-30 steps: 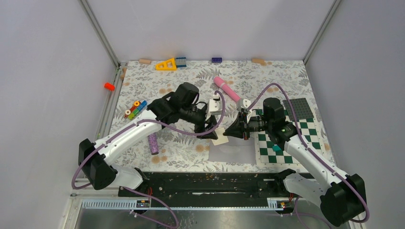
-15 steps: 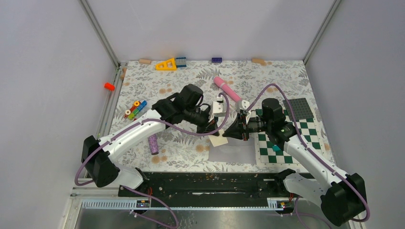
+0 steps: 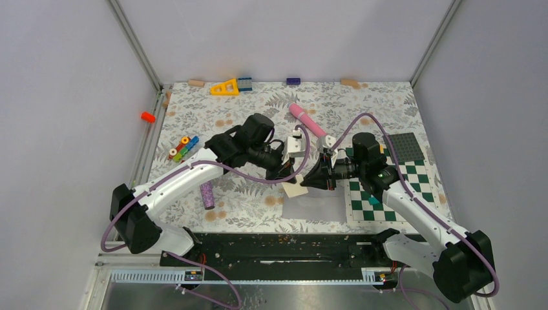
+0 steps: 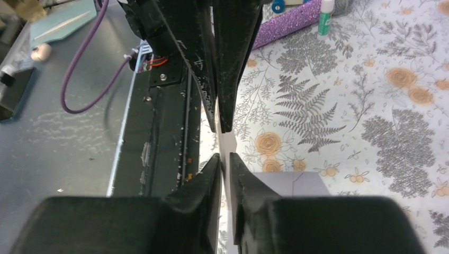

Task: Place the letter into the envelope and seal it
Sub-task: Fold the letter.

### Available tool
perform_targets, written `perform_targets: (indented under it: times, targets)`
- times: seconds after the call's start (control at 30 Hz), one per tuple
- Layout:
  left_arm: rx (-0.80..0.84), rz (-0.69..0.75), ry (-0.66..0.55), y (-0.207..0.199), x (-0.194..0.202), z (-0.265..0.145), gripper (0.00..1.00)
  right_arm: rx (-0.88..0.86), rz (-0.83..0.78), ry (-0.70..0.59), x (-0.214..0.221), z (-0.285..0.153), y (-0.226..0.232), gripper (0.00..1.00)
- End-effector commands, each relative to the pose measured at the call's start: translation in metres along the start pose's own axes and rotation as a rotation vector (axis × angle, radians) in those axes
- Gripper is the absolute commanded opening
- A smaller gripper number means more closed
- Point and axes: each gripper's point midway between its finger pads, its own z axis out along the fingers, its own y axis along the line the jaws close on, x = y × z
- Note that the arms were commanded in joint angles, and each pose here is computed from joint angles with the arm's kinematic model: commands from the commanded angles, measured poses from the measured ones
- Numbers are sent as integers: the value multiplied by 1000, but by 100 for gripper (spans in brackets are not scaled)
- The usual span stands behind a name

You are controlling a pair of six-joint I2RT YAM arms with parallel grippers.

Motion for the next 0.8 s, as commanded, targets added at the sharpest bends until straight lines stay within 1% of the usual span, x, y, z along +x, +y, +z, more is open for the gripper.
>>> perform_targets:
  times: [0.0,0.03,0.07,0.13,0.2,0.23,0.27,0.3,0.33,0.4,0.43,0.47,0.5,0.53,0.57,0.6,0.63,0.67,0.73,0.77]
  targets:
    - [-15,97,-101,-4,-36,-17,0,-6,-35,-17,-13,1,0,39]
    - [-16,96,-103,-4,-36,-18,0,-6,-36,-17,-13,1,0,44]
    - [-16,96,-105,-4,-37,-19,0,-9,-34,-16,-12,1,1,38]
    - [-21,97,-110,-3,-38,-21,0,-8,-31,-10,-10,1,0,1]
    - [-26,96,-114,-3,-38,-23,0,-16,-33,-3,-7,1,2,0]
    - [-27,98,-117,-3,-39,-25,0,-16,-35,-3,-7,1,2,3]
    - [-29,99,-119,-3,-40,-25,0,-10,-37,-4,-7,1,0,27]
    - [-28,98,-120,-3,-40,-26,0,-7,-39,-3,-8,1,0,38]
    - [-29,99,-121,-3,-40,-26,0,-8,-36,-2,-8,1,0,33]
    - [-32,100,-124,-2,-40,-27,0,-14,-42,0,-7,1,0,1]
    - [-31,100,-124,-3,-40,-28,0,-14,-43,0,-7,1,0,0]
    - [-32,99,-125,-2,-40,-28,0,-15,-45,1,-5,1,0,3]
    - [-35,99,-127,-2,-41,-29,0,-13,-46,1,-5,1,0,19]
    - [-35,99,-129,-1,-41,-30,0,-10,-46,1,-6,1,-1,28]
    - [-34,99,-131,-2,-42,-31,0,-11,-45,1,-6,1,-1,12]
    - [-33,98,-133,-2,-42,-31,0,-13,-46,1,-7,2,-1,0]
    - [-31,98,-135,-2,-42,-32,0,-16,-45,1,-6,2,-1,0]
    - [-30,97,-135,-2,-42,-32,0,-18,-45,1,-6,2,0,1]
    - [-33,97,-136,-2,-42,-32,0,-9,-38,3,-5,2,-1,39]
    - [-35,98,-137,-1,-43,-33,0,-9,-36,3,-5,2,-1,40]
